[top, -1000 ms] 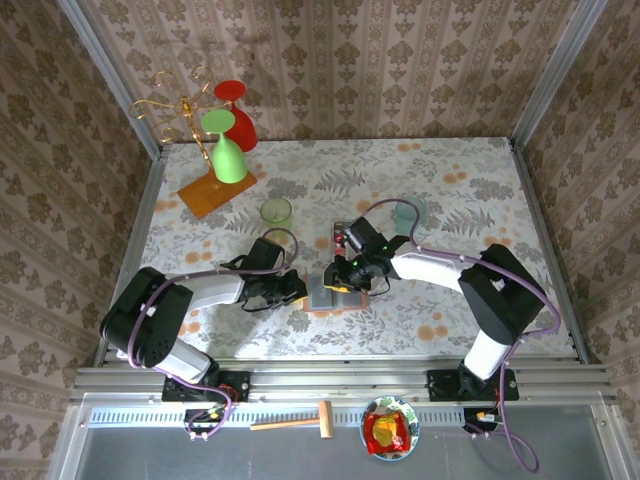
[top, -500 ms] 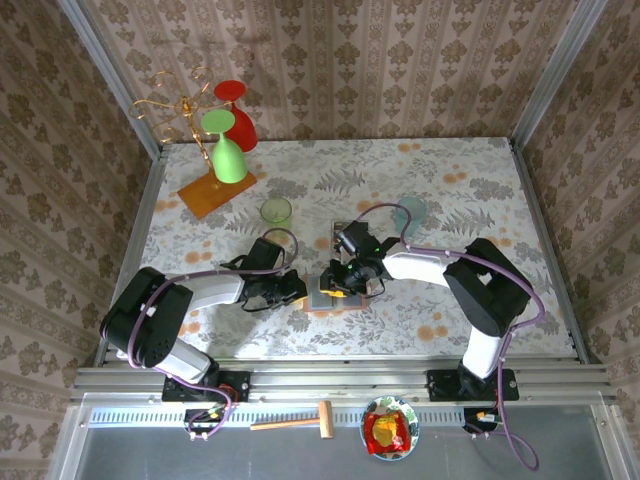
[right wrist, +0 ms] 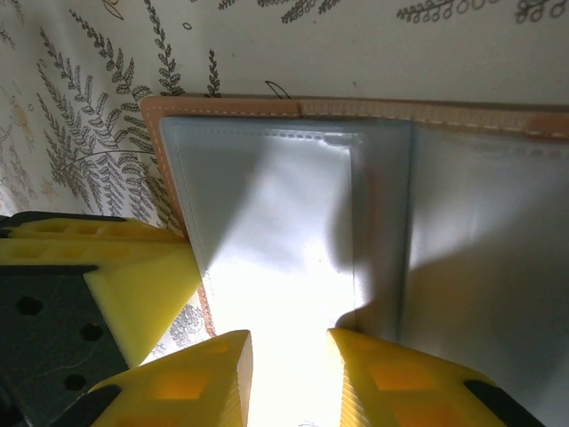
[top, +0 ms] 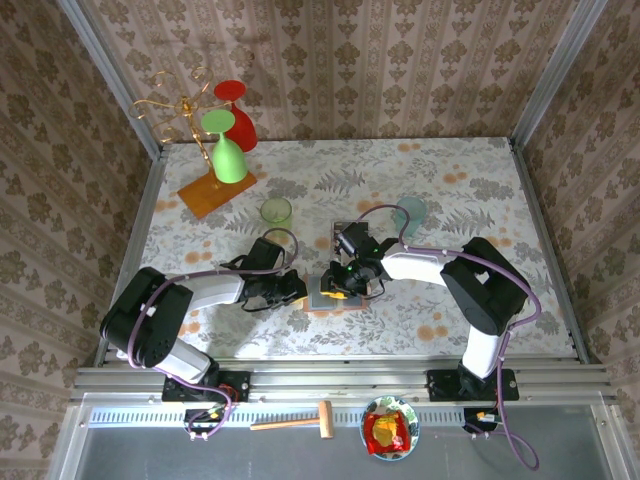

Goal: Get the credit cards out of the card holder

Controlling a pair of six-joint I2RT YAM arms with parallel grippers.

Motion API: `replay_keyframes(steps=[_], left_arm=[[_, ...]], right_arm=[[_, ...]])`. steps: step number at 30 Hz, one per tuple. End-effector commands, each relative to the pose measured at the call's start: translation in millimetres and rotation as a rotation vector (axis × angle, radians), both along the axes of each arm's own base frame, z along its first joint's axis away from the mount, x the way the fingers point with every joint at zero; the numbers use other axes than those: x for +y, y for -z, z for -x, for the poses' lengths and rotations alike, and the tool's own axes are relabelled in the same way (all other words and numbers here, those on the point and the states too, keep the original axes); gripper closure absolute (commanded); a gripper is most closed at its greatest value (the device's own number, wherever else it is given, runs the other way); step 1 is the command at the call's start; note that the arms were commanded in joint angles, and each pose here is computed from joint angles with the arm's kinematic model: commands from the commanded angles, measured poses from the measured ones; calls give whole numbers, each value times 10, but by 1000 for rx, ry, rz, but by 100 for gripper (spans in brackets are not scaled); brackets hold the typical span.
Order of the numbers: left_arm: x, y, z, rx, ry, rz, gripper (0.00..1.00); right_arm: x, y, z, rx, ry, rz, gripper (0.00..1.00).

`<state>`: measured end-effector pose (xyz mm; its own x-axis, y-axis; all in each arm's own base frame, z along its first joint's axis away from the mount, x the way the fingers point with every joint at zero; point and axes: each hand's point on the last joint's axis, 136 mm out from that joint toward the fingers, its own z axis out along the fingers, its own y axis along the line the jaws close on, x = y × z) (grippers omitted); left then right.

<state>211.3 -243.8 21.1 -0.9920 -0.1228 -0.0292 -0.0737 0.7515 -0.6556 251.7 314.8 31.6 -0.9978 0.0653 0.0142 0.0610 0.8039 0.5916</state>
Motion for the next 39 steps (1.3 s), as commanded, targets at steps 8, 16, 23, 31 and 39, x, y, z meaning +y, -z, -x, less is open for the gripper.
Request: replay_keyframes(steps=[8, 16, 23, 31, 39], left_arm=[[69, 56, 92, 24, 8, -24, 89], [64, 52, 88, 26, 10, -28, 89], [61, 44, 71, 27, 19, -38, 89], [71, 2, 42, 27, 33, -50, 89], [24, -246, -104, -16, 34, -34, 88]], right_arm=[[-132, 4, 18, -22, 10, 61, 69], [-151, -1, 12, -20, 14, 41, 69], [-149, -7, 17, -20, 13, 11, 69], [-140, 16, 14, -10, 21, -53, 70], [-153, 40, 3, -1, 36, -113, 70]])
